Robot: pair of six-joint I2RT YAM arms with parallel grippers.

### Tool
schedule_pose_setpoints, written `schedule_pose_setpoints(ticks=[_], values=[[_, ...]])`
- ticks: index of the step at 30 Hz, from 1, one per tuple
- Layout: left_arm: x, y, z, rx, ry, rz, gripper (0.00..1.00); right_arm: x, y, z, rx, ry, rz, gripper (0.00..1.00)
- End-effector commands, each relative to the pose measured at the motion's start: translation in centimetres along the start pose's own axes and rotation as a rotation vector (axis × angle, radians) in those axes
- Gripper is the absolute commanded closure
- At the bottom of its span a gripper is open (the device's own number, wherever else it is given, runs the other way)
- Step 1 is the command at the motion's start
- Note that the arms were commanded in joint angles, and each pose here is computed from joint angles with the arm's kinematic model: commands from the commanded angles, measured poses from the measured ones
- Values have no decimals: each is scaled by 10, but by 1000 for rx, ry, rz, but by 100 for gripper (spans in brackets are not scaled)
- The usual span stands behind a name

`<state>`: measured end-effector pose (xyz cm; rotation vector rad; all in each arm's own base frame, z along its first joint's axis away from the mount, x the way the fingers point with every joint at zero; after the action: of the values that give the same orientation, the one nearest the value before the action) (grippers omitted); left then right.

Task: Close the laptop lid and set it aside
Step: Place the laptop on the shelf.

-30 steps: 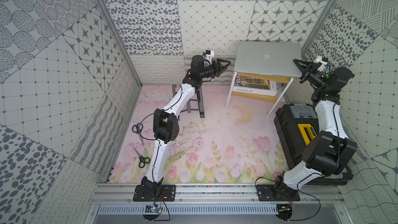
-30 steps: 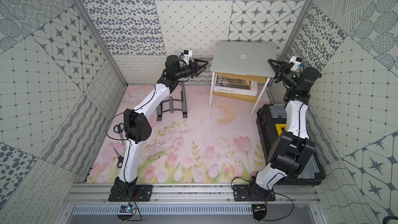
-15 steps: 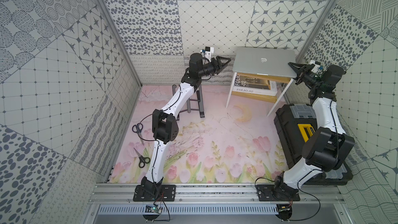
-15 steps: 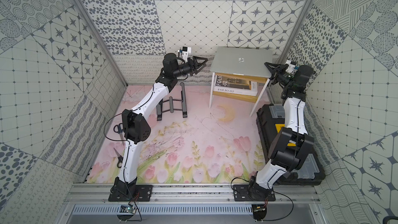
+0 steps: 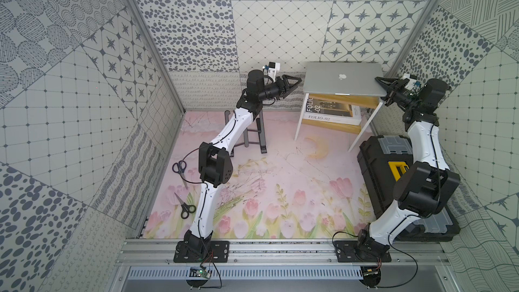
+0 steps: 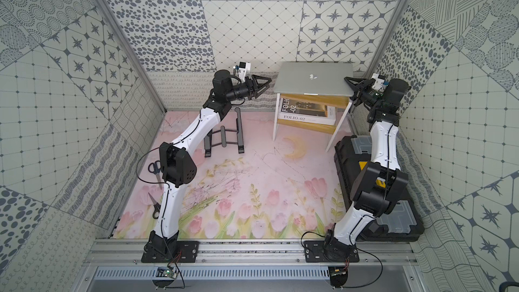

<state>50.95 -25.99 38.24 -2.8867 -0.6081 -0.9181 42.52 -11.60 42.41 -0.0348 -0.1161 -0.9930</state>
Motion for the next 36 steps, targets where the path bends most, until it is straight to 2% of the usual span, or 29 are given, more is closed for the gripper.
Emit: schedule_pose_setpoints(ticks=[1, 3, 10, 12, 19, 30, 36], values=[[3, -7, -2, -47, 37, 21, 41, -3, -3, 35, 51, -174, -7, 74], [3, -10, 3, -48, 24, 21, 41, -1, -3, 37, 40, -183, -2, 73], [1, -13, 9, -54, 14, 30, 42, 9, 3, 26, 7, -194, 21, 59], [0, -13, 10, -55, 13, 35, 42, 10, 4, 24, 1, -207, 27, 51], [-4, -16, 15, -63, 6, 42, 42, 16, 9, 15, -38, -269, 50, 41], [-6, -20, 24, -69, -15, 33, 42, 11, 6, 21, -183, -392, 67, 30], [-7, -20, 26, -81, -17, 34, 42, -9, 15, 22, -375, -531, 99, 21]])
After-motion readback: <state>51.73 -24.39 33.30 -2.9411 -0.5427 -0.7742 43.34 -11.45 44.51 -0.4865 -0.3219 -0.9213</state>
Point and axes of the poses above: each gripper's point midway between its finger pads, its own y axis out along the fingers, its own z axis along the line the jaws close on, x = y × z, the point moved 10 cm from there along -y, back along the fingers, and after that the axes turned 3 degrees about y, right-handed, at the moved point
